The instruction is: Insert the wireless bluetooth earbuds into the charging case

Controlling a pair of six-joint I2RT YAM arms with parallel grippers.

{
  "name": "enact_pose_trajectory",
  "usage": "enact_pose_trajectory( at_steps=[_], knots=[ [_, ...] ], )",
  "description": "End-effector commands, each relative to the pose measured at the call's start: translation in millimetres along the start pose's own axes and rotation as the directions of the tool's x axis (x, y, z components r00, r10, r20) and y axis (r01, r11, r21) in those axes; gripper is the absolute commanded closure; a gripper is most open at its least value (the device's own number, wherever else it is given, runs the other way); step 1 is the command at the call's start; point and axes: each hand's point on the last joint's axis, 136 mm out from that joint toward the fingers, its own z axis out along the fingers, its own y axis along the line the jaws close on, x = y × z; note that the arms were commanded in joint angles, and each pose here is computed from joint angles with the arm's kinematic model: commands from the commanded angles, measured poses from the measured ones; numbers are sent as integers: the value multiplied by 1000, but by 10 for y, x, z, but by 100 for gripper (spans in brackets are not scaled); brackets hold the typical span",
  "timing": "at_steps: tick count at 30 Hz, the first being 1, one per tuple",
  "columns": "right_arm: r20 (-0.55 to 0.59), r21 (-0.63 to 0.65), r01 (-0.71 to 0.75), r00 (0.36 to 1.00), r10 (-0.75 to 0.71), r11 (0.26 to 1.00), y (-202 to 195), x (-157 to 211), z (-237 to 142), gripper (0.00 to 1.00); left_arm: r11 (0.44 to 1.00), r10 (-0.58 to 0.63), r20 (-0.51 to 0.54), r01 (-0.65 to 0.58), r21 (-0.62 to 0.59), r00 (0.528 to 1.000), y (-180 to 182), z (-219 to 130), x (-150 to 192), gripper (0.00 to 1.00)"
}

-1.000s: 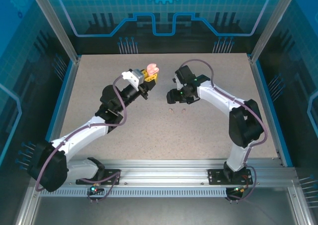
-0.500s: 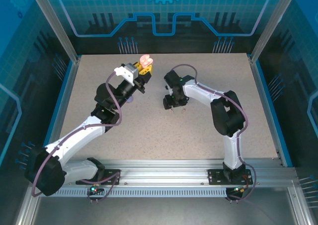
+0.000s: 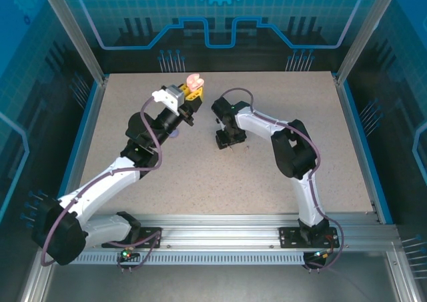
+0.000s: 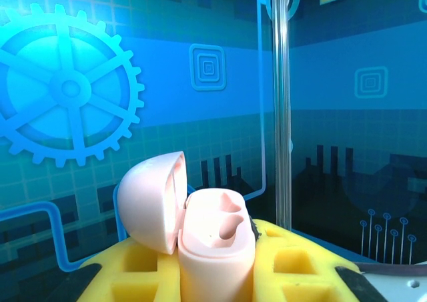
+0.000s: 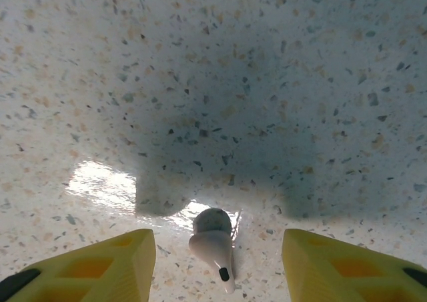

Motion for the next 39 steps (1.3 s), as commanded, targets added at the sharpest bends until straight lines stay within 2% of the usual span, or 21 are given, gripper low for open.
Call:
enact_pose_trajectory(
  at_steps=[1, 32, 39],
  knots=[
    [-35, 24, 26, 999, -25, 999, 9, 52, 44, 48, 1000, 1, 25, -1, -7, 1000, -8, -65, -98, 100],
    [-65, 44, 68, 996, -65, 997, 62, 97, 179, 63, 1000, -6, 20, 6, 6, 1000, -33, -101, -101, 100],
    [-77, 71, 88, 994, -82, 994, 57, 148, 182, 63, 1000, -7, 20, 7, 8, 1000, -33, -89, -99, 100]
  ],
)
